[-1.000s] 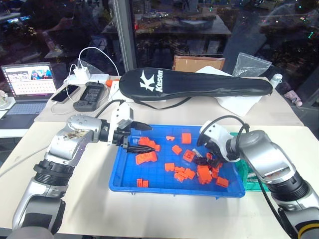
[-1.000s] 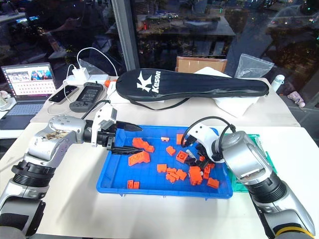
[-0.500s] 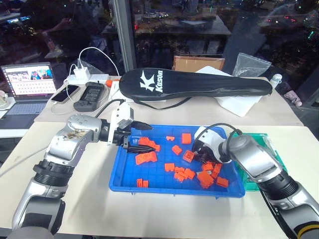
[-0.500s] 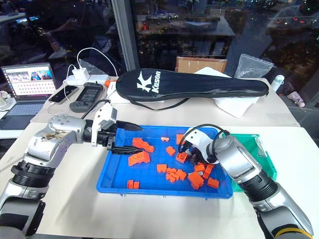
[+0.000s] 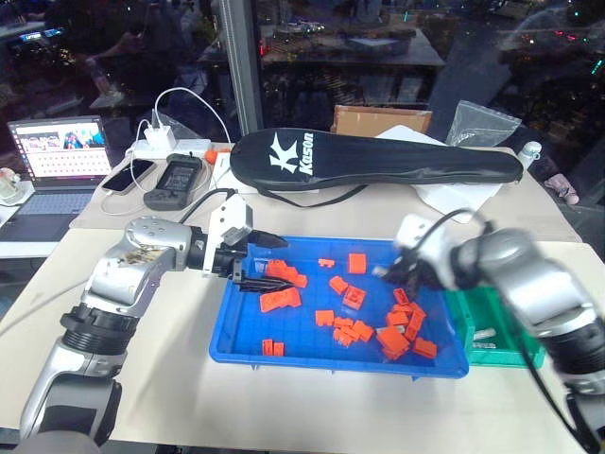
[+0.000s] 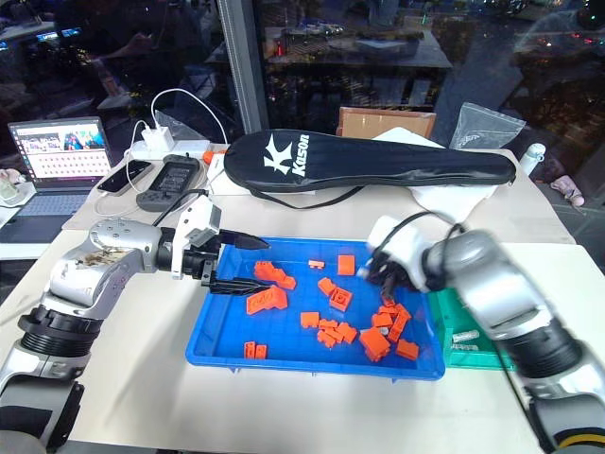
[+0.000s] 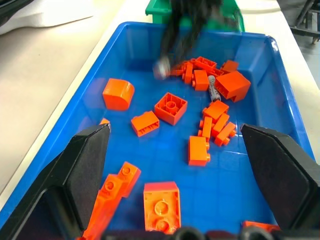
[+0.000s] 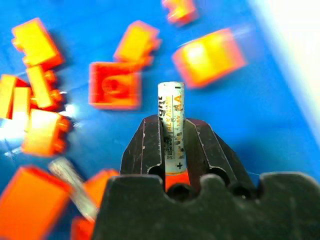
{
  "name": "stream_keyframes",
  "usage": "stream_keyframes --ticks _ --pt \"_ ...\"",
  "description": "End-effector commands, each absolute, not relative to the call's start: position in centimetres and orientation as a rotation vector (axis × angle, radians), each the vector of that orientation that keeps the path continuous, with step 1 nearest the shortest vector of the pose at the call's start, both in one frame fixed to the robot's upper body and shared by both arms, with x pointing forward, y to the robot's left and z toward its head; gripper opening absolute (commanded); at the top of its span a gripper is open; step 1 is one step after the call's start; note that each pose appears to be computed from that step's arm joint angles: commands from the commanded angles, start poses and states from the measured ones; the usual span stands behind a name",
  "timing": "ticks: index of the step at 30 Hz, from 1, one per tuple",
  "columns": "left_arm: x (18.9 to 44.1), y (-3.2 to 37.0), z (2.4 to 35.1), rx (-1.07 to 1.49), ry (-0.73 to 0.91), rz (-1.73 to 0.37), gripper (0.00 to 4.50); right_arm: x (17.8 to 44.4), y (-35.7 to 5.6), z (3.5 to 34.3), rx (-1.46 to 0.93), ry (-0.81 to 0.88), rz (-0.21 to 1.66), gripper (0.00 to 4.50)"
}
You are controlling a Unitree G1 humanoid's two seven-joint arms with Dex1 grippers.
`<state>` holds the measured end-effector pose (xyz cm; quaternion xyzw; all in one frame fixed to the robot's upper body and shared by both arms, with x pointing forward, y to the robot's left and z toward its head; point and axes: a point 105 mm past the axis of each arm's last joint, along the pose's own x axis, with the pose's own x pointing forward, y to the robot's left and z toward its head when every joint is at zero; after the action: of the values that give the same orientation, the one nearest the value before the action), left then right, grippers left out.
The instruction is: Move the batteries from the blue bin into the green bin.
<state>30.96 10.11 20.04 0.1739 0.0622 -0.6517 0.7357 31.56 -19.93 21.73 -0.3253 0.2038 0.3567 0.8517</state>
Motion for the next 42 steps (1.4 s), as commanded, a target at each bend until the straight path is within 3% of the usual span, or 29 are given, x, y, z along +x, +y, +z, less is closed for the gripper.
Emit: stream_keyframes --ticks 1,7,14,16,17,22,24,29,34,42 --pt "30.9 9.2 21.3 0.394 0.083 -1.477 4.5 29.7 -22.6 23.0 -0.653 0.425 0.706 0.27" --pt "30.8 8.4 22.1 0.377 0.07 -1.535 4.5 27.5 -26.0 20.8 -0.584 0.571 0.627 0.27" --pt "30.8 7.8 23.7 0.341 0.025 -1.572 4.5 27.5 -28.5 17.3 -0.503 0.658 0.499 0.27" --pt "30.9 7.6 24.0 0.338 0.016 -1.575 4.5 27.5 -28.6 16.8 -0.511 0.675 0.489 1.28" --pt "30.8 7.6 24.0 0.336 0.015 -1.576 4.5 27.5 -28.7 16.7 -0.516 0.678 0.485 1.44" --pt "31.0 7.8 23.9 0.334 0.014 -1.565 4.5 28.2 -28.9 19.0 -0.571 0.63 0.455 3.2" --pt "31.0 7.8 23.6 0.331 0.019 -1.56 4.5 28.0 -26.9 20.5 -0.596 0.596 0.539 3.84" --pt "30.9 8.0 22.9 0.343 0.033 -1.553 4.5 26.7 -21.2 20.7 -0.579 0.59 0.788 3.84" --pt "30.9 8.4 22.2 0.368 0.059 -1.535 4.5 27.0 -17.4 17.0 -0.518 0.673 0.805 3.84" --pt "30.9 9.1 21.7 0.381 0.076 -1.51 4.5 24.7 -14.5 13.5 -0.485 0.783 0.851 3.84"
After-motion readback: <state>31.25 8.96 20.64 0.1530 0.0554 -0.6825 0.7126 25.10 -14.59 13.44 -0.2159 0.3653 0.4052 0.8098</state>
